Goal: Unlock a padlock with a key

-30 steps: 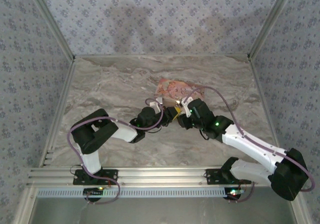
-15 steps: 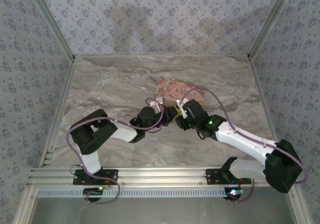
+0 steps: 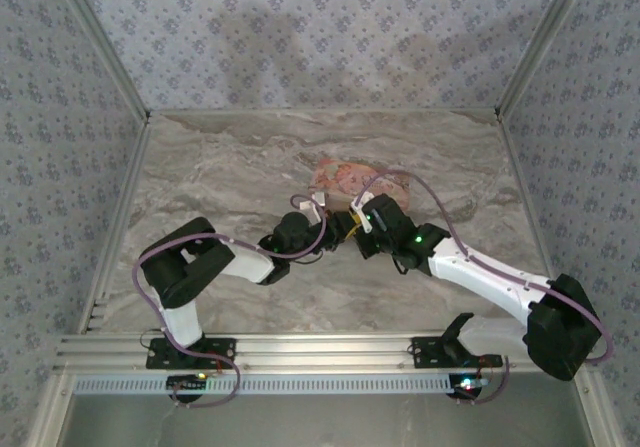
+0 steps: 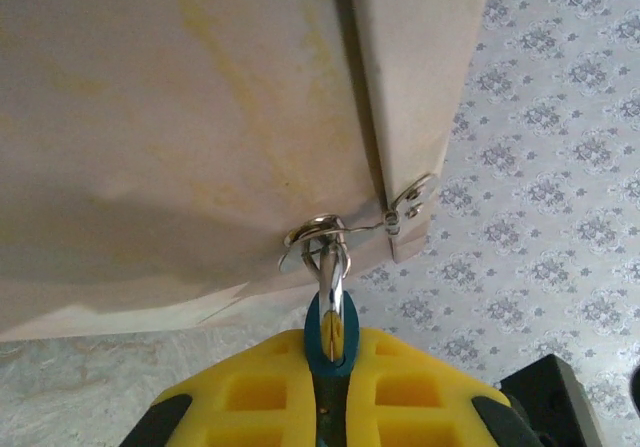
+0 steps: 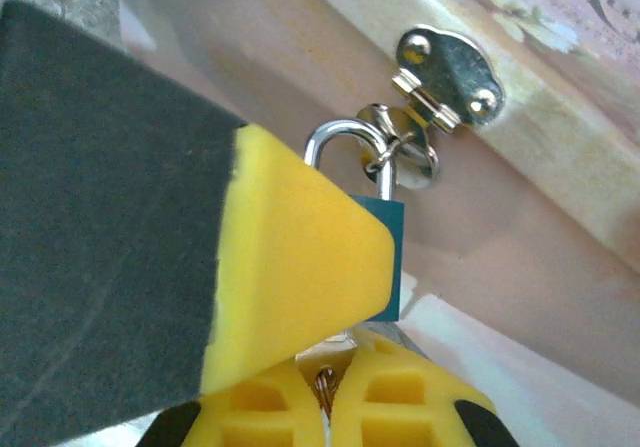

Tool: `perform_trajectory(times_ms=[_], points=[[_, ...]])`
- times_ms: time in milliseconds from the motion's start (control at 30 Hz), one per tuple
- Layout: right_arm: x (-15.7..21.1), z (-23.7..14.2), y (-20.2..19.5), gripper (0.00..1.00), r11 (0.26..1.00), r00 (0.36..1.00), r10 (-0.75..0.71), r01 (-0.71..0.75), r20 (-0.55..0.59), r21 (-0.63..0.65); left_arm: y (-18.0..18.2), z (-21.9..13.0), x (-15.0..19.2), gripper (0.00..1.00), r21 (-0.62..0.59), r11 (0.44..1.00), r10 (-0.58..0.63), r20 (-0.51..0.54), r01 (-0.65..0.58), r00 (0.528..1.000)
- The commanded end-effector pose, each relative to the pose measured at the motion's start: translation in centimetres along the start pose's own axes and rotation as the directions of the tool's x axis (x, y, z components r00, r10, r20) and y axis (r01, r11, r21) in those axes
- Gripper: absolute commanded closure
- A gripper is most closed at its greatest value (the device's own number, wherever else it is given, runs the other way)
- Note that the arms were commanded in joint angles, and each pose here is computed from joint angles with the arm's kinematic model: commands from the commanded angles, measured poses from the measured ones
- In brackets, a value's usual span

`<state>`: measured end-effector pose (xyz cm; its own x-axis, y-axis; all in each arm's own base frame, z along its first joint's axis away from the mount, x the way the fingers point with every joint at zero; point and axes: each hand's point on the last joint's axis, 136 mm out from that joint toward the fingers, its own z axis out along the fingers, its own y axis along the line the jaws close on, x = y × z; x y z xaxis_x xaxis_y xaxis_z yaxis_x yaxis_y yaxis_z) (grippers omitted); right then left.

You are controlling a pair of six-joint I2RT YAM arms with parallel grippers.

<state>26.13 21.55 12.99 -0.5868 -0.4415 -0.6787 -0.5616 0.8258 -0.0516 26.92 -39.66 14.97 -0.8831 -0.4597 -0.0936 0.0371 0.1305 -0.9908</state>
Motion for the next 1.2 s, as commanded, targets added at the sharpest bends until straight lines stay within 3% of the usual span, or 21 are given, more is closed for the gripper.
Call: perform_trajectory(times_ms=[0, 100, 167, 233, 567, 833, 1167], points=[[-1.5, -0.6, 1.2, 1.00, 0.998, 0.999, -0.006, 0.008, 0.035, -0.059, -4.4, -0.3, 0.3, 1.00, 0.142, 0.989, 0.034, -0.013, -0.032, 0.999], [-1.2, -0.7, 1.5, 0.96, 0.996, 0.999, 0.015, -0.012, 0.031, -0.084, -4.0, -0.5, 0.3, 1.00, 0.133, 0.991, 0.034, -0.010, -0.032, 0.999], [-1.0, -1.0, 1.5, 0.72, 0.995, 0.999, 0.041, -0.038, 0.029, -0.093, -3.7, -0.6, 0.2, 1.00, 0.128, 0.991, 0.032, -0.004, -0.031, 0.999], [-0.8, -1.5, 1.5, 0.64, 0.993, 0.998, 0.048, -0.044, 0.033, -0.112, -3.5, -0.7, 0.1, 1.00, 0.122, 0.992, 0.030, 0.002, -0.030, 1.000], [0.5, -2.7, 0.9, 0.62, 0.980, 0.990, 0.139, -0.133, 0.029, -0.145, -2.1, -1.1, 0.3, 0.99, 0.080, 0.996, 0.036, -0.004, -0.035, 0.999], [3.1, -1.1, 1.2, 0.66, 0.946, 0.966, 0.257, -0.254, -0.013, -0.200, 3.5, -2.4, 1.0, 0.97, -0.089, 0.993, 0.069, -0.022, -0.071, 0.997], [4.6, 1.7, 0.3, 0.78, 0.907, 0.926, 0.372, -0.377, -0.063, -0.187, 7.5, -3.7, 1.4, 0.82, -0.271, 0.950, 0.143, -0.059, -0.154, 0.988]])
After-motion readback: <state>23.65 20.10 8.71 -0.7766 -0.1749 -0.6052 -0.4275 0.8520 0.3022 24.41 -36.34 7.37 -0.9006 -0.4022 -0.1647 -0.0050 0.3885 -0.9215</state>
